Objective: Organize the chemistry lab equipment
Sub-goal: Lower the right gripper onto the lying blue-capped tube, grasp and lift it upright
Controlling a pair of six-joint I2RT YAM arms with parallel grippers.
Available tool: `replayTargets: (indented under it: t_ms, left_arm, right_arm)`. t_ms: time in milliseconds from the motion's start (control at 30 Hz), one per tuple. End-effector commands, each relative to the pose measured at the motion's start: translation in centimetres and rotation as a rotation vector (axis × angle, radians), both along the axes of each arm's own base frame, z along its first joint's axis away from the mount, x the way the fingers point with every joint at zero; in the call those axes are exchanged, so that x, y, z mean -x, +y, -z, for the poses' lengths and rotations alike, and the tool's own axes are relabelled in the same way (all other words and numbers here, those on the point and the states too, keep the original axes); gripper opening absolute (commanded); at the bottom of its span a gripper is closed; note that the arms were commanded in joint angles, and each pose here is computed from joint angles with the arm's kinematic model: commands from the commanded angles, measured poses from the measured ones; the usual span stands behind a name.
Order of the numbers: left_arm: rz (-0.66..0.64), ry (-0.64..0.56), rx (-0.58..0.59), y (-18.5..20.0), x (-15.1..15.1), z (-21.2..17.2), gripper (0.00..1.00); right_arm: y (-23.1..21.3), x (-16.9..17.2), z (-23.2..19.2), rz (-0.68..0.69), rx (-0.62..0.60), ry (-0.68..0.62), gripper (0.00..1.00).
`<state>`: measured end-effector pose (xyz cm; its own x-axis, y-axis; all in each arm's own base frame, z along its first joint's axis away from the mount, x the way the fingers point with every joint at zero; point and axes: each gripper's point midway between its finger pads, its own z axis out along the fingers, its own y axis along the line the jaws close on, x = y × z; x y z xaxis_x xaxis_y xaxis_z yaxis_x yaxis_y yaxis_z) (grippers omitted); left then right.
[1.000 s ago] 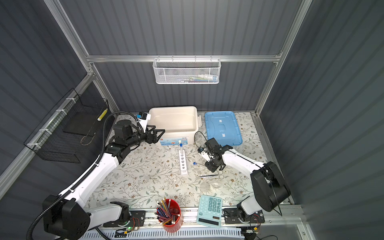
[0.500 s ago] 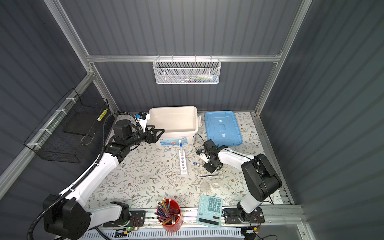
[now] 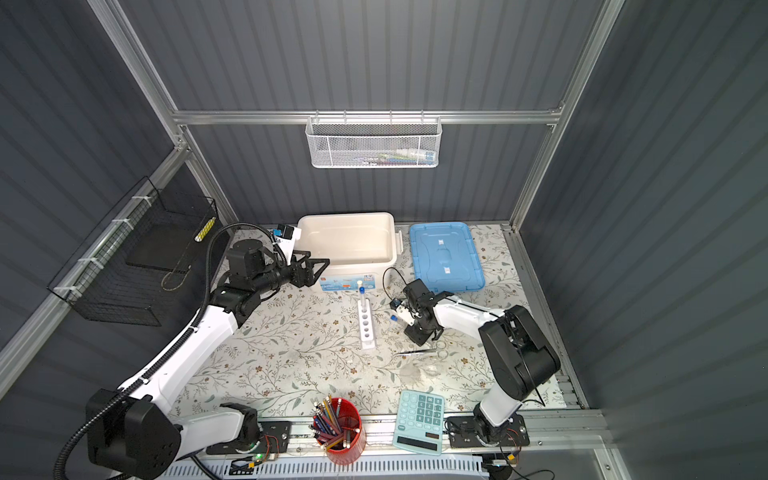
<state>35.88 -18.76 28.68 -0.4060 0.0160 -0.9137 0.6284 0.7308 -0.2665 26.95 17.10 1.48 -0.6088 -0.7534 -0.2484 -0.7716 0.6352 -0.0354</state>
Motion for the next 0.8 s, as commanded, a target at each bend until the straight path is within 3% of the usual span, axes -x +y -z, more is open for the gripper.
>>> replayTargets:
  t_ms: [0, 533, 767]
  left_arm:
    - [0.013, 0.01, 0.009, 0.0, 0.0, -0.1, 0.83]
    - [0.053, 0.027, 0.049, -0.6, 0.7, -1.0, 0.82]
    - [0.148, 0.053, 0.09, -2.0, 1.6, -1.9, 0.82]
  right_arm:
    - [0.0, 0.7, 0.4, -0.011, 0.002, 0.024, 0.19]
    - [0.7, -0.9, -4.2, 0.01, -0.09, -0.145, 0.13]
    - [0.6, -1.6, -8.1, 0.036, -0.156, -0.275, 0.12]
